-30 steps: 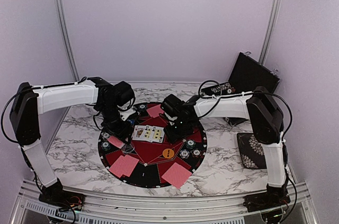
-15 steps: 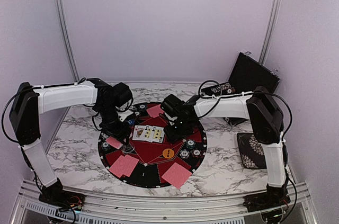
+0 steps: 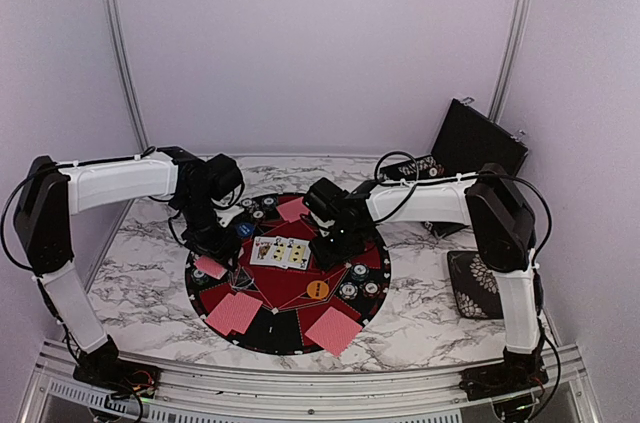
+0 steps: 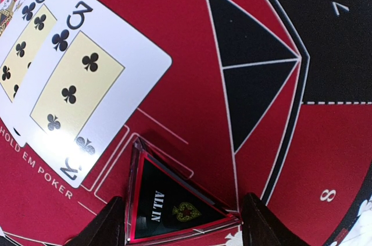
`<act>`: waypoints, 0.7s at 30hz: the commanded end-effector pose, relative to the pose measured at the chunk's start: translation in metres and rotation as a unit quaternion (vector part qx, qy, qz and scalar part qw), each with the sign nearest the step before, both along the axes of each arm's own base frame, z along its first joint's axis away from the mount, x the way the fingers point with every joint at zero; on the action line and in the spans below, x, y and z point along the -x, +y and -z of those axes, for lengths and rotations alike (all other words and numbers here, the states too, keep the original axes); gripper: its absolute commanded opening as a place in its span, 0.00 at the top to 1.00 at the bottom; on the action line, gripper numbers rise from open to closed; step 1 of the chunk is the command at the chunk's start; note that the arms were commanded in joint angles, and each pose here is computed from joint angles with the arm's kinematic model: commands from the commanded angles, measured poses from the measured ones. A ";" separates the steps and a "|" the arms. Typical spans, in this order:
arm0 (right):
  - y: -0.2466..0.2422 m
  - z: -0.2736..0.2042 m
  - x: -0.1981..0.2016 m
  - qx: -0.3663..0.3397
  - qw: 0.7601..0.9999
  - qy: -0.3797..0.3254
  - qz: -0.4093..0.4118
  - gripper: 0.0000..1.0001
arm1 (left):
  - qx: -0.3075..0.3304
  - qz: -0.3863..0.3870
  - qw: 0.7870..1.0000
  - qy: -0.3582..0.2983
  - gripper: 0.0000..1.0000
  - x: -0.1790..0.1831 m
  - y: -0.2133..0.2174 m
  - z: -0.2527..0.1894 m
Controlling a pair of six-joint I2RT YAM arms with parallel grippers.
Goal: Distribute texas hold em gaming equipment
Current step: Place the all-in button in the small blind area.
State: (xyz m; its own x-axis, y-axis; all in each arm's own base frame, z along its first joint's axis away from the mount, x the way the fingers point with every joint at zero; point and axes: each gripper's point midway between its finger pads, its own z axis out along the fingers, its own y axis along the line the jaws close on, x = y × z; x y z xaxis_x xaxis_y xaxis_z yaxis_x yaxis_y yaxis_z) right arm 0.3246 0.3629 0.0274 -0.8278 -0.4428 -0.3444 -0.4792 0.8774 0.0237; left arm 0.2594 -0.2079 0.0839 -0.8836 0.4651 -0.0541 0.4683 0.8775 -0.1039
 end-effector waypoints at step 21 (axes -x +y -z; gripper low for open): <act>0.002 -0.031 -0.010 -0.010 0.999 -0.033 0.001 0.46 | 0.006 -0.020 1.000 -0.017 0.55 -0.002 0.012 -0.010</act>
State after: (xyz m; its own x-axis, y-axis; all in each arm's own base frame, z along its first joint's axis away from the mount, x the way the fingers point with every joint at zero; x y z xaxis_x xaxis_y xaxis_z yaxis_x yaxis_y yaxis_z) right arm 0.3256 0.3614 0.0282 -0.8264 -0.4434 -0.3471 -0.4774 0.8786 0.0143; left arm 0.2608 -0.2007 0.0832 -0.8959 0.4402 -0.0596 0.4441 0.8902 -0.1019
